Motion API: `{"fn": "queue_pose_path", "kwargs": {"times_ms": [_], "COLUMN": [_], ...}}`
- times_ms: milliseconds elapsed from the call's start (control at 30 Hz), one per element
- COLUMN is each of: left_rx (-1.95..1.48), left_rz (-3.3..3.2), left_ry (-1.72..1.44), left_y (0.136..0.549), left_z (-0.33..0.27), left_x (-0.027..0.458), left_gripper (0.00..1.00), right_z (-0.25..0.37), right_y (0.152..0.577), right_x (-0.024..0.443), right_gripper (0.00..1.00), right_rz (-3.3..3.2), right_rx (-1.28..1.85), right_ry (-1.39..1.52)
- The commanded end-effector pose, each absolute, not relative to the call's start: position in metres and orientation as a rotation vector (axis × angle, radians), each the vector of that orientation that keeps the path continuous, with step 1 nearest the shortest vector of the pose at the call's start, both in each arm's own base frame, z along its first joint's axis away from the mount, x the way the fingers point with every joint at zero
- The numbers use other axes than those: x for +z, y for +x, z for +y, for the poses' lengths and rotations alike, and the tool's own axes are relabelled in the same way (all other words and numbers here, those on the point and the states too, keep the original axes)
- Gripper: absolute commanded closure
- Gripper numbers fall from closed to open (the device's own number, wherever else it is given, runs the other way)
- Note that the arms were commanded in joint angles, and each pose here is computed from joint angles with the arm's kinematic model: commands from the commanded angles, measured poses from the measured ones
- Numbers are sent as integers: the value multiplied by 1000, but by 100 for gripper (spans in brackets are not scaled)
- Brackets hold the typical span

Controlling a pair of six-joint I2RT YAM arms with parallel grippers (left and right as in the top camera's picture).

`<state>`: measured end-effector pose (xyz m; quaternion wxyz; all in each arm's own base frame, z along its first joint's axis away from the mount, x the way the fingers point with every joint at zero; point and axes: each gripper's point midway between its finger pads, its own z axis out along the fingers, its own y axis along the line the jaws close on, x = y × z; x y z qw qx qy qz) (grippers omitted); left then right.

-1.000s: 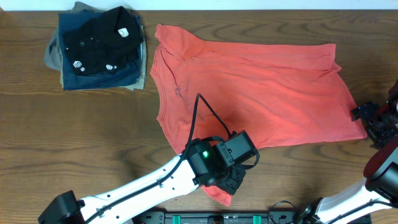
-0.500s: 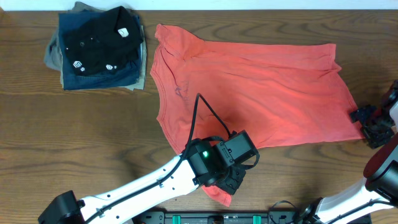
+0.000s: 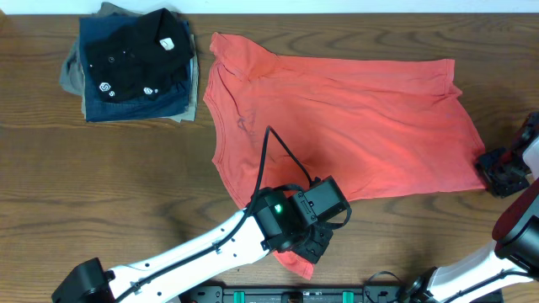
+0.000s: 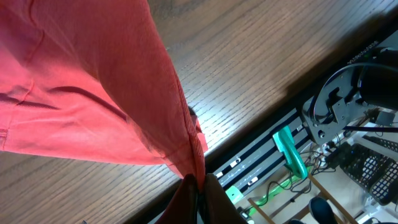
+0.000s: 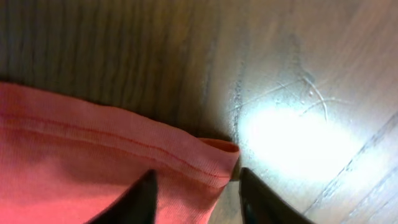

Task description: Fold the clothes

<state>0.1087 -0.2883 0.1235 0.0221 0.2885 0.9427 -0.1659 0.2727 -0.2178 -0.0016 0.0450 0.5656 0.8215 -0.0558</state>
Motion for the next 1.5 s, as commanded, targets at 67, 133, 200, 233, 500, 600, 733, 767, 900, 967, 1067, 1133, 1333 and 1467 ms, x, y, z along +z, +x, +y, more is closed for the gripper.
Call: {"fn": "queue_pose_path", "kwargs": {"times_ms": [67,133,200,233,500,600,733,767,900,967,1067,1133,1333,1467], "left_rx": [-492,-494,-493,-492,-470,-505,-529,-515,-501,-537,-686,-788,-877,-705], "left_rz": [2931,2931,2927,2926,2957,3008,3060,3071,3083,3062,3018,2993,2906,2862], "left_ry": [923,943,967,977,1042,1069,1110,1111,1110,1110,1128,1145,1146,1083], "left_y": [104,100,95,93,77,64,50,48,40,37,27,19,16,39], "left_z": [-287,-288,-289,-290,-285,-280,-269,-264,-246,-241,-241,-240,-235,-230], "left_x": [118,118,118,118,118,122,129,131,147,158,179,192,209,200], "left_gripper": [94,94,94,94,94,95,94,94,94,94,94,94,94,93], "right_z": [-220,-220,-220,-220,-225,-229,-232,-232,-229,-227,-225,-224,-220,-214], "right_y": [267,264,262,260,241,229,216,213,208,206,204,203,204,208], "right_x": [-3,-3,-2,-2,9,16,30,35,57,69,91,104,138,144], "right_gripper": [90,99,99,98,99,99,99,99,99,99,99,99,99,99], "right_rz": [2489,2481,2477,2475,2400,2361,2320,2311,2270,2250,2213,2184,2108,2107], "right_rx": [-190,-188,-165,-152,6,18,18,18,42,43,33,26,22,67], "right_ry": [1772,1797,1817,1829,1998,2060,2100,2106,2102,2087,2052,2023,1936,1907]}}
